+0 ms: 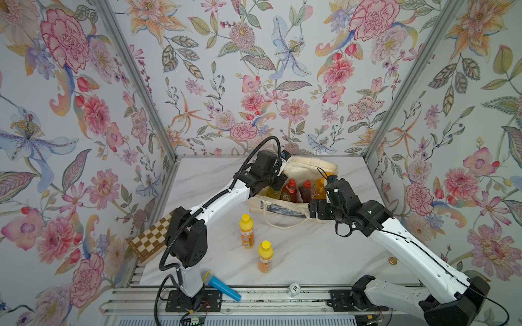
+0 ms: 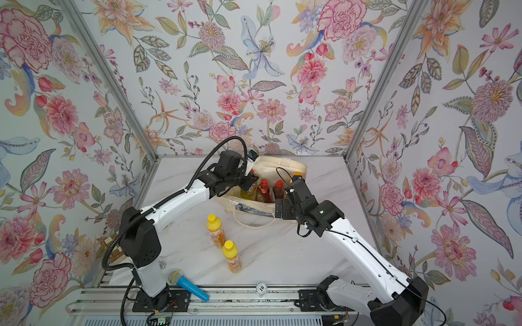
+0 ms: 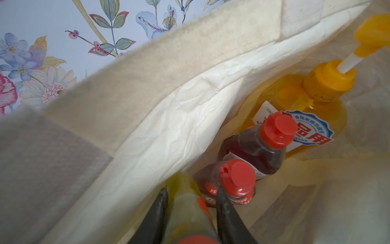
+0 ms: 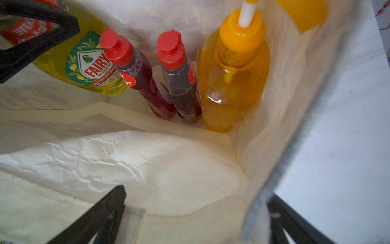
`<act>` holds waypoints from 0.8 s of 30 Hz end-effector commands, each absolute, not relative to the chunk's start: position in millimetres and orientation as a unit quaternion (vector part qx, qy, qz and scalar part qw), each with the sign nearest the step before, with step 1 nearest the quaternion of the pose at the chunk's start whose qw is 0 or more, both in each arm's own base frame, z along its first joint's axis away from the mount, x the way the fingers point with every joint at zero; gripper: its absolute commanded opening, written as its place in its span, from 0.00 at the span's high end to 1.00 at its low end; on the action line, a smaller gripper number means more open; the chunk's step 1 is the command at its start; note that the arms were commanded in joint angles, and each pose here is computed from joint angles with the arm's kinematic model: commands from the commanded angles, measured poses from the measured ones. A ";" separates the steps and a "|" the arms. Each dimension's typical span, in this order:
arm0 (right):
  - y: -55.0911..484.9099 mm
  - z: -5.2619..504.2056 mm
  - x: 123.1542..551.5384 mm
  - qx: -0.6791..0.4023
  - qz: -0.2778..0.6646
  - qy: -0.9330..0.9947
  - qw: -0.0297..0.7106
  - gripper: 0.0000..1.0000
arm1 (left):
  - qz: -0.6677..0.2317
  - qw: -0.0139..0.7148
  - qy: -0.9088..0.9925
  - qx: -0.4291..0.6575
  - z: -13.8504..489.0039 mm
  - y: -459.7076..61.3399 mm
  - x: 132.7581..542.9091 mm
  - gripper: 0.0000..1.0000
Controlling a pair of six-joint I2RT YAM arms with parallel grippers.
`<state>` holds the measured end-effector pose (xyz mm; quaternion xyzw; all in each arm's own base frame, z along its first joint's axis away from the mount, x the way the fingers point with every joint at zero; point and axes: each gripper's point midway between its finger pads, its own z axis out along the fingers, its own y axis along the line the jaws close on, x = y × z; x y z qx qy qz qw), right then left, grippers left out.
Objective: Pack dish soap into the shopping bag
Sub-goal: Place the bottle of dish soap in the shopping bag.
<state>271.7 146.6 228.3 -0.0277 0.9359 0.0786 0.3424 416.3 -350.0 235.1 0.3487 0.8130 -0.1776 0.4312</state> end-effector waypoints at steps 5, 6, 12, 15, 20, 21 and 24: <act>150.0 240.1 273.2 -0.039 0.078 0.932 0.352 0.01 | -0.227 0.487 0.785 0.309 268.3 -369.1 436.2 1.00; 149.5 240.2 272.7 -0.039 0.078 0.932 0.352 0.01 | -0.226 0.486 0.787 0.306 267.4 -369.4 437.6 1.00; 150.6 241.5 273.3 -0.041 0.080 0.931 0.353 0.01 | -0.216 0.482 0.797 0.293 258.9 -369.2 447.4 1.00; 150.8 242.6 273.4 -0.041 0.081 0.931 0.354 0.01 | -0.216 0.476 0.803 0.285 251.7 -369.0 450.8 1.00; 150.7 244.0 273.8 -0.043 0.080 0.930 0.355 0.01 | -0.217 0.470 0.810 0.274 241.6 -370.5 455.1 1.00; 150.8 244.5 273.9 -0.043 0.080 0.930 0.356 0.01 | -0.216 0.472 0.811 0.272 241.5 -370.2 456.1 1.00; 150.1 244.0 274.2 -0.043 0.078 0.930 0.356 0.01 | -0.215 0.472 0.813 0.265 237.8 -369.9 458.2 1.00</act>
